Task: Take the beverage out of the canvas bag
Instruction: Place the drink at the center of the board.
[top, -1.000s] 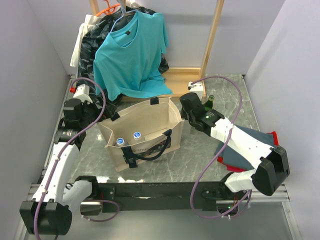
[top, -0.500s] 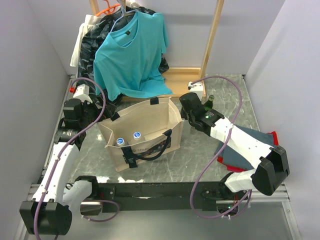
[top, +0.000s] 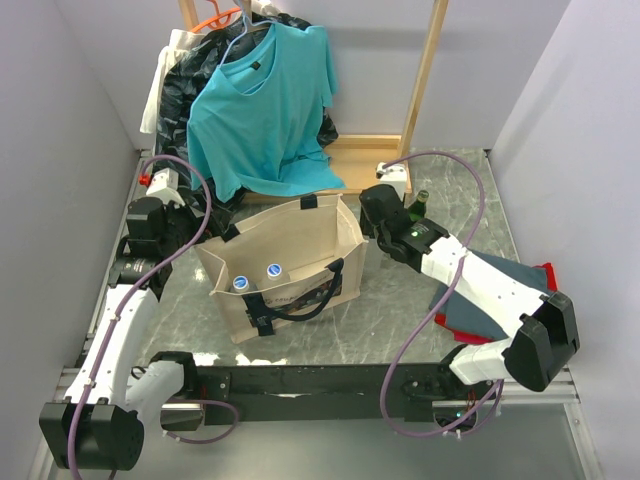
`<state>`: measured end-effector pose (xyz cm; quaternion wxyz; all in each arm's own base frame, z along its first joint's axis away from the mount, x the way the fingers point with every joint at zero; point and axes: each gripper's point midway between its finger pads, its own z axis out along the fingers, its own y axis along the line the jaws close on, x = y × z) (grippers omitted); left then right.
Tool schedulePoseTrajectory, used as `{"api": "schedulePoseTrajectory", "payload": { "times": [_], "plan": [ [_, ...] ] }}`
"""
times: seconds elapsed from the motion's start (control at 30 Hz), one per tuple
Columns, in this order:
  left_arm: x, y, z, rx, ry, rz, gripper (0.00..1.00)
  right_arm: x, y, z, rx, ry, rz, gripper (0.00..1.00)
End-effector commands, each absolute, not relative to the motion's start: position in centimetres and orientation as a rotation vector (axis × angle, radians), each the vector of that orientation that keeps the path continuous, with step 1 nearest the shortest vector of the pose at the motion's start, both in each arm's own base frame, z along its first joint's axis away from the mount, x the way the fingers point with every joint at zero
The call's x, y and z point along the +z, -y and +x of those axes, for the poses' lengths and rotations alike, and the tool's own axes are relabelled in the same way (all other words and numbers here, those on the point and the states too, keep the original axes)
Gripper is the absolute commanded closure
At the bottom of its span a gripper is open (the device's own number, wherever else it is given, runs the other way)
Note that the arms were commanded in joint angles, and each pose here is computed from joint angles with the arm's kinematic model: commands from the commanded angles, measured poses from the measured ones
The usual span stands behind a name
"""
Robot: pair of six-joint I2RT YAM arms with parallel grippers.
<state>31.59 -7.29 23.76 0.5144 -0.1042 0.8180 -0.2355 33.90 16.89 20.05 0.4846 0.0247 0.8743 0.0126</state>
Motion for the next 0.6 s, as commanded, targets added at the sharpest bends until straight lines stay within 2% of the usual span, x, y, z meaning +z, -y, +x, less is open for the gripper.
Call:
{"api": "schedulePoseTrajectory", "payload": {
  "times": [0.0,0.2,0.4,0.57],
  "plan": [
    [24.8,7.1,31.8,-0.551,-1.933,-0.23,0.04,23.7,-16.7,34.4,0.09,-2.033,0.124,0.42],
    [25.1,7.0,31.9,-0.539,-1.926,-0.226,0.04,25.5,-16.1,33.9,0.1,-2.0,0.133,0.41],
    [25.0,7.0,31.8,-0.542,-1.928,-0.228,0.04,29.9,-15.5,32.5,0.12,-1.912,0.138,0.4],
    [25.1,7.0,31.8,-0.542,-1.926,-0.226,0.04,34.3,-16.9,30.9,0.251,-1.835,0.053,0.4]
  ]
}}
